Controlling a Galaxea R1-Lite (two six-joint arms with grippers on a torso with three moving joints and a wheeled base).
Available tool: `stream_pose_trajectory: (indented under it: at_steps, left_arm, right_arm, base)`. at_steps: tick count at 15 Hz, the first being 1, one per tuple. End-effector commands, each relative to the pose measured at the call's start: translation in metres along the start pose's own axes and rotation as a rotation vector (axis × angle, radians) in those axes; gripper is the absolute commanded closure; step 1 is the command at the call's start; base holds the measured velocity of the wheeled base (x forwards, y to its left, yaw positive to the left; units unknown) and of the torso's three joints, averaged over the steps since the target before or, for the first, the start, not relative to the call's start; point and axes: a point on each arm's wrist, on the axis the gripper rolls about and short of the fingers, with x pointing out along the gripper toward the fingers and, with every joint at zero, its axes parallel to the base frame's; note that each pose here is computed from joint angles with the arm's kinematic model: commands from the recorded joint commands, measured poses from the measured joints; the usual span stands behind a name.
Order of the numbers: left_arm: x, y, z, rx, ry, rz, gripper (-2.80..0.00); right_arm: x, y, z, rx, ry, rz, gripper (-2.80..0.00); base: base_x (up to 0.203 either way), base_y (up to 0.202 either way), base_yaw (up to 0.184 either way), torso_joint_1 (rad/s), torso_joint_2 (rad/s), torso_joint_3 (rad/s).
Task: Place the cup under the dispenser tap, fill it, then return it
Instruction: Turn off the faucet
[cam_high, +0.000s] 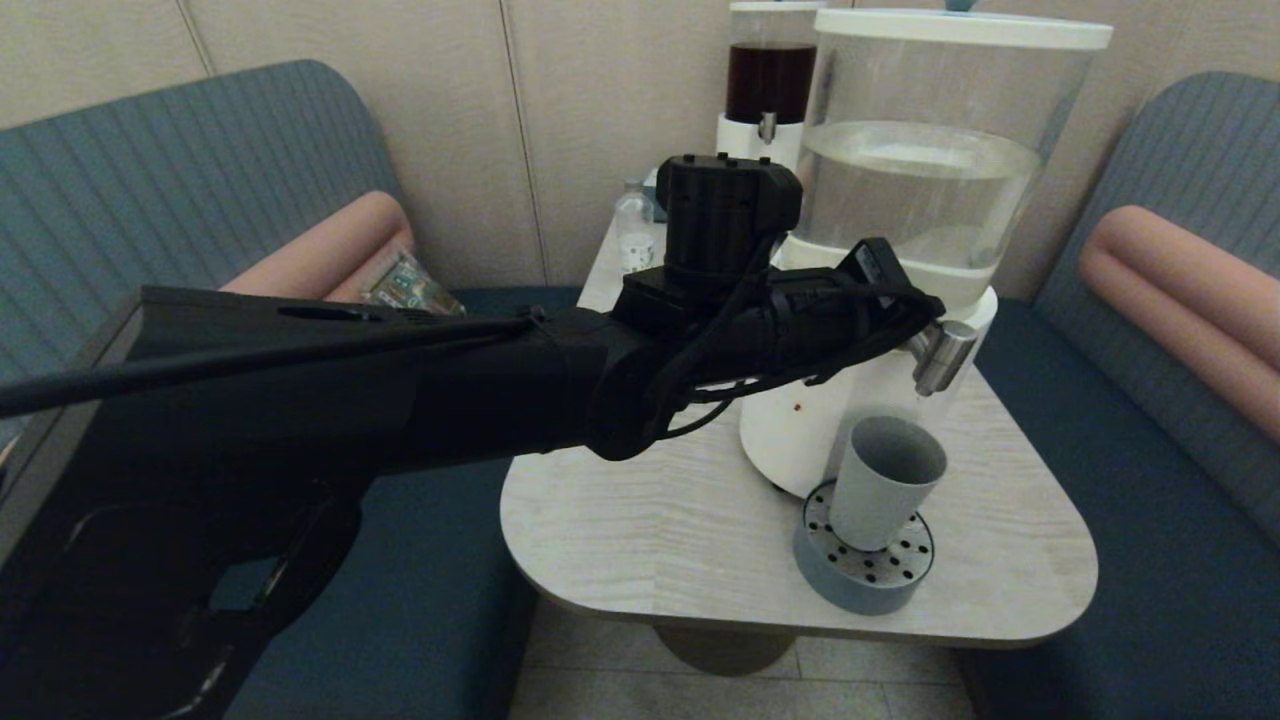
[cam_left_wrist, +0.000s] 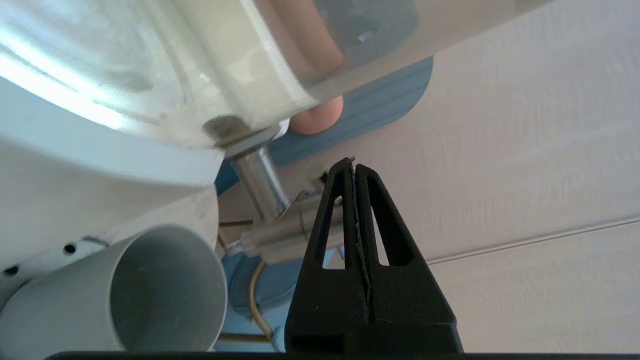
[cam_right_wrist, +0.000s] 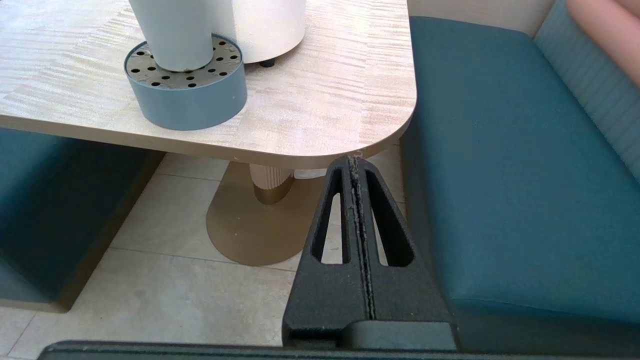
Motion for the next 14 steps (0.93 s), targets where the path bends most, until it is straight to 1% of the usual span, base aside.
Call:
stream_pose_trajectory:
  at_steps: [1,4,7,14]
  left_arm:
    - [0.005,0.009,-0.004,-0.013,0.012,0.014,0.00]
    - [0.008,0.014,-0.006,-0.015,0.014,0.017,0.00]
    - [0.013,0.024,-0.011,-0.022,0.025,0.027,0.00]
    - [0.021,0.034,-0.015,-0.019,0.016,0.006,0.00]
  right_arm:
    - [0.000,0.000,0.000,-0.001,0.001,0.001,0.00]
    - [0.000,0.000,0.000,-0.001,0.000,0.001,0.00]
    - [0.000,0.000,0.000,-0.001,0.000,0.001,0.00]
    - [0.000,0.000,0.000,-0.001,0.000,0.001,0.00]
  base:
    - [0.000,0.000,0.000,0.000,0.00,0.000]
    - [0.000,0.000,0.000,0.000,0.00,0.000]
    - [0.000,0.000,0.000,0.000,0.00,0.000]
    - [0.000,0.000,0.000,0.000,0.00,0.000]
